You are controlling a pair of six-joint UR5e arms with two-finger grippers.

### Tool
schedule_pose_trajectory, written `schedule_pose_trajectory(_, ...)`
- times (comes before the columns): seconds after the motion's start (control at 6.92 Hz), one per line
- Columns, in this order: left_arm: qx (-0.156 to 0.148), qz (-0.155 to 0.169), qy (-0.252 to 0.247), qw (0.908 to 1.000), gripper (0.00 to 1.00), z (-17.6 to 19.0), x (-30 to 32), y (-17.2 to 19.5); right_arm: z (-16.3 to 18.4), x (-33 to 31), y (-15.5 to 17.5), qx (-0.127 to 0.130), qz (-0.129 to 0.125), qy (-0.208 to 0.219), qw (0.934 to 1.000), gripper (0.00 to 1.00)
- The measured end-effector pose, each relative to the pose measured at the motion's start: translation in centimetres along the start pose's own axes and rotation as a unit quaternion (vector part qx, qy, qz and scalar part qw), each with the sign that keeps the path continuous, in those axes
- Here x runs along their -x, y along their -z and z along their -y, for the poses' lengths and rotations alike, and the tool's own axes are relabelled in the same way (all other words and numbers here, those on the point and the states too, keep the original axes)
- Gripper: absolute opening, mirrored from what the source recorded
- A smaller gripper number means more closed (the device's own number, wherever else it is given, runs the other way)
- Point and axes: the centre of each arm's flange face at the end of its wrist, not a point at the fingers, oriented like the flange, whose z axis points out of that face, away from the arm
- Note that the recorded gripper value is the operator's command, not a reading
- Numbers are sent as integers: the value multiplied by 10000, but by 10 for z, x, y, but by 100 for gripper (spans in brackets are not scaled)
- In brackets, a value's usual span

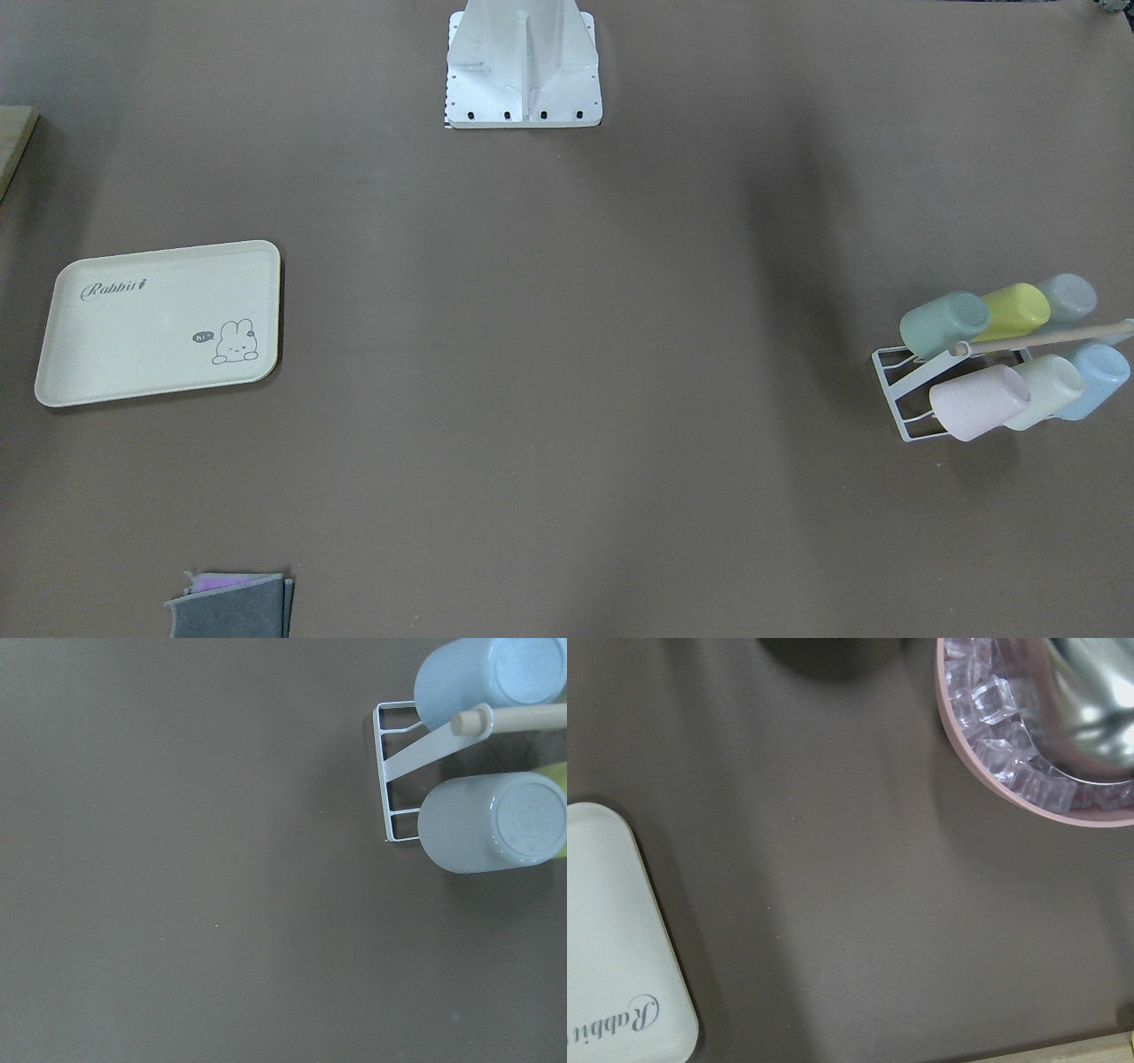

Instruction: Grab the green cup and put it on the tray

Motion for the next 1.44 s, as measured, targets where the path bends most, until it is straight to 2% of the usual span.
schedule_pose_trajectory(0.43, 32, 46, -375, 9993, 99, 7, -38, 2, -1, 0, -1, 8, -4, 4, 10000, 100)
schedule_pose_trajectory(0.87, 170, 678, -1019, 9923, 99, 15, -101, 8, 2, -1, -2, -6, -49, 9, 10000, 100)
schedule_pose_trajectory(1.01, 236, 918, -1236, 9878, 99, 19, -129, 13, 6, 1, -1, -63, -81, 57, 9999, 100)
schedule_pose_trajectory(1.3, 355, 1486, -1746, 9727, 99, 18, -180, 17, 9, 1, -1, -133, -154, 104, 9997, 100)
schedule_pose_trajectory(1.44, 365, 1618, -1995, 9658, 99, 15, -202, 18, 9, -1, -1, -144, -196, 100, 9997, 100)
